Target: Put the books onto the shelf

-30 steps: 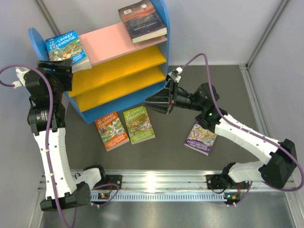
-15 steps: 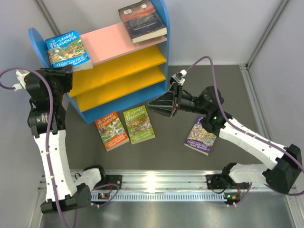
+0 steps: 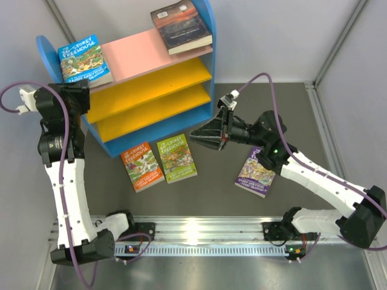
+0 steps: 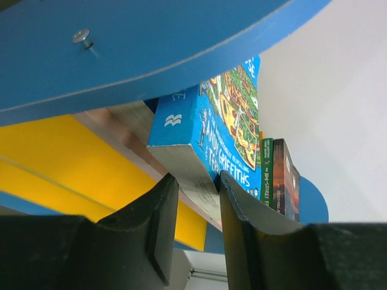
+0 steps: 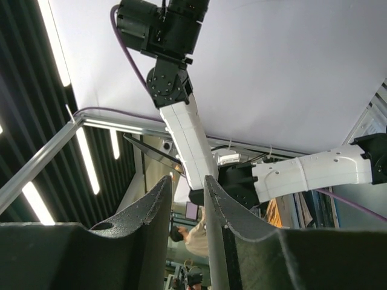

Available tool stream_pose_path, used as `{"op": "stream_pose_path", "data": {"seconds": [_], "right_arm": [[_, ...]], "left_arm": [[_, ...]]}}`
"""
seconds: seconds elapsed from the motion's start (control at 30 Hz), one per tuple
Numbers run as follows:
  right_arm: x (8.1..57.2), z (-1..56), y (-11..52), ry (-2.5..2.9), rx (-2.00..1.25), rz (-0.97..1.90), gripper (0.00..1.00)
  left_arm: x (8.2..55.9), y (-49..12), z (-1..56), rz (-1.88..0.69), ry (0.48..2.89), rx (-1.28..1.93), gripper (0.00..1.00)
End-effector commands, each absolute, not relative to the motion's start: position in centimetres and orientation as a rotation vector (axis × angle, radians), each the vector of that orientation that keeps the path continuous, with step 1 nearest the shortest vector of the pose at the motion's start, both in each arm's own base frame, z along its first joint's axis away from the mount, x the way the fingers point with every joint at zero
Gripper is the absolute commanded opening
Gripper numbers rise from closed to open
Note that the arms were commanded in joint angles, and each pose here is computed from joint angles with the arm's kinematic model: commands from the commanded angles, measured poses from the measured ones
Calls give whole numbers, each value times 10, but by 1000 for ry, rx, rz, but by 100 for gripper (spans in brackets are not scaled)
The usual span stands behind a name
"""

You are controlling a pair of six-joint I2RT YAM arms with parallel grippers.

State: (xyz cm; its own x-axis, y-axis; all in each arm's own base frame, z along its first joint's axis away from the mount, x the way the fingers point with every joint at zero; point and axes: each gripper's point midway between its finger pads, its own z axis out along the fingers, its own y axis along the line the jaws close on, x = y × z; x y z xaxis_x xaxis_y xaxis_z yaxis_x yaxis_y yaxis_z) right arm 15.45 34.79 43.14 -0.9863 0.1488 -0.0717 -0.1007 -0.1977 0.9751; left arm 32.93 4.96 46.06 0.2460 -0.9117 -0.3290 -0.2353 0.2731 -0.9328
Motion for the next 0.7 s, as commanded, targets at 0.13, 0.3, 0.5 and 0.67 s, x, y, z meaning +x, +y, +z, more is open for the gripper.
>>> {"op": "stream_pose_path", "data": {"seconds": [0.13, 0.3, 0.5, 0.67], "right_arm": [[152, 443, 338, 1816, 7, 2303, 28], [152, 442, 337, 1820, 10, 2299, 27], [154, 437, 336, 1828, 16, 2289, 27], [154, 431, 336, 1846, 14, 2271, 27]], "left_arm": [[351, 63, 474, -633, 1221, -1211, 41], [352, 60, 475, -657, 1220, -1211, 47], [332, 50, 473, -711, 1213, -1224, 62], [305, 42, 474, -751, 1191, -1228, 99]]}}
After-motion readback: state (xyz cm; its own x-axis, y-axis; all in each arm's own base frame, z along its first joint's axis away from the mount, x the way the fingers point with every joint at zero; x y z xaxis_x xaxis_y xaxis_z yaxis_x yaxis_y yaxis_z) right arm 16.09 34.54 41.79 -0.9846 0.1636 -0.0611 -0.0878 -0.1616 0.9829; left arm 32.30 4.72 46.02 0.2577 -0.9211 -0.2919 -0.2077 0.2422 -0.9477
